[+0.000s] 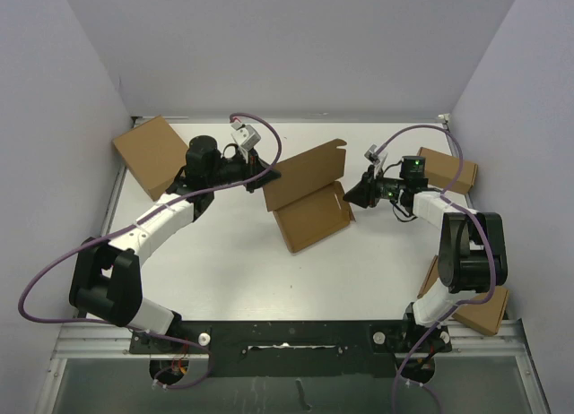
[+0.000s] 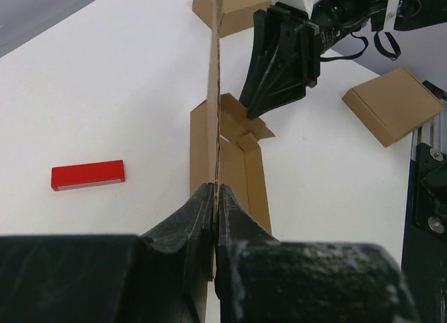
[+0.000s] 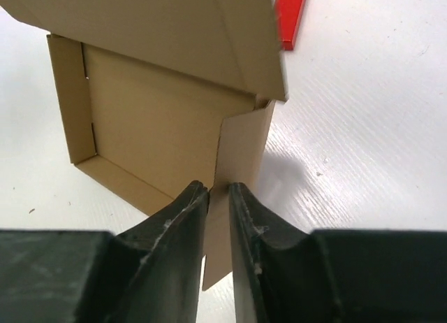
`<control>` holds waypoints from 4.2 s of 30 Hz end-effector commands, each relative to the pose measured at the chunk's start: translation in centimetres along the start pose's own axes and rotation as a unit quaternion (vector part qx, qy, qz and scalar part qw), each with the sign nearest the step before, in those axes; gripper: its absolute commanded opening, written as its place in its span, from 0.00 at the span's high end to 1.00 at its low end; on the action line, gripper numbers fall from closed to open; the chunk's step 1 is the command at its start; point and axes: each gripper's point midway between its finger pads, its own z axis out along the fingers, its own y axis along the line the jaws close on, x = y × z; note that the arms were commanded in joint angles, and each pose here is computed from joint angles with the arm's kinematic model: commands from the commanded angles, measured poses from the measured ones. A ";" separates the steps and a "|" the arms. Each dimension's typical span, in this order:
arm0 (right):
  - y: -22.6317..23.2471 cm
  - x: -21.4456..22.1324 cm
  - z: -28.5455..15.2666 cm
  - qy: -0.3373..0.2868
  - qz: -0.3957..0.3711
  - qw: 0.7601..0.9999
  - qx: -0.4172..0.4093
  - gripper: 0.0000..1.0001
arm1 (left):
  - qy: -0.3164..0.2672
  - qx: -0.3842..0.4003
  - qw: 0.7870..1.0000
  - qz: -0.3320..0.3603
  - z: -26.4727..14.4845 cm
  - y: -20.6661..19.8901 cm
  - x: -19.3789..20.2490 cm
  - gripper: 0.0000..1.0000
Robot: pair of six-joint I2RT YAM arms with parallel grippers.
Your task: Fold the paper box
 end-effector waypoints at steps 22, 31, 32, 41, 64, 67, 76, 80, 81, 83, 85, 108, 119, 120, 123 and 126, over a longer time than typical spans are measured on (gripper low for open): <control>-4.8 -4.3 -7.8 -0.027 0.050 0.996 0.064 0.65 | -0.040 0.034 0.997 0.056 -0.3 -1.7 -3.0 1.00; -6.8 1.3 -5.7 0.045 0.104 0.991 0.066 0.97 | -0.042 0.036 0.997 0.054 -0.3 -1.8 -2.9 1.00; -6.3 1.4 -5.3 0.047 0.099 0.993 0.053 0.97 | -0.042 0.036 0.997 0.054 -0.3 -1.8 -2.8 1.00; -1.5 0.6 -4.0 0.028 0.068 0.996 -0.054 0.79 | -0.043 0.038 0.997 0.054 -0.3 -1.8 -2.7 1.00; 0.9 1.8 -0.7 0.043 0.123 0.985 -0.114 0.55 | -0.046 0.044 0.997 0.050 -0.2 -2.0 -2.6 1.00; 0.5 2.3 -0.3 0.053 0.125 0.986 -0.100 0.55 | -0.046 0.045 0.997 0.049 -0.2 -2.0 -2.5 1.00; 0.6 2.8 0.7 0.057 0.117 0.988 -0.081 0.55 | -0.046 0.046 0.997 0.045 -0.2 -2.0 -2.2 1.00; 0.1 3.0 1.2 0.061 0.105 0.991 -0.056 0.56 | -0.045 0.044 0.997 0.041 -0.2 -1.9 -1.9 1.00; -0.1 3.1 1.2 0.062 0.102 0.992 -0.047 0.57 | -0.045 0.043 0.997 0.039 -0.2 -1.9 -1.8 1.00; -0.4 3.2 1.3 0.067 0.098 0.993 -0.026 0.59 | -0.044 0.040 0.998 0.034 -0.2 -1.8 -1.6 1.00; -0.8 3.2 1.4 0.076 0.089 0.993 -0.007 0.63 | -0.044 0.037 0.998 0.028 -0.2 -1.7 -1.4 1.00; -3.7 4.2 1.8 0.232 -0.059 0.957 0.163 0.83 | -0.055 -0.030 0.994 -0.084 -0.6 -1.8 0.4 1.00; -5.5 5.1 1.0 0.287 -0.076 0.929 0.222 1.00 | -0.050 -0.035 0.994 -0.095 -0.6 -1.9 1.3 1.00; -5.4 5.2 1.0 0.289 -0.073 0.929 0.218 1.00 | -0.049 -0.036 0.994 -0.096 -0.6 -1.9 1.5 1.00; -5.5 5.3 0.9 0.292 -0.077 0.928 0.216 0.83 | -0.048 -0.034 0.993 -0.100 -0.5 -1.9 1.7 1.00; -5.6 5.4 0.9 0.293 -0.078 0.928 0.216 0.76 | -0.049 -0.032 0.993 -0.103 -0.4 -1.9 1.8 1.00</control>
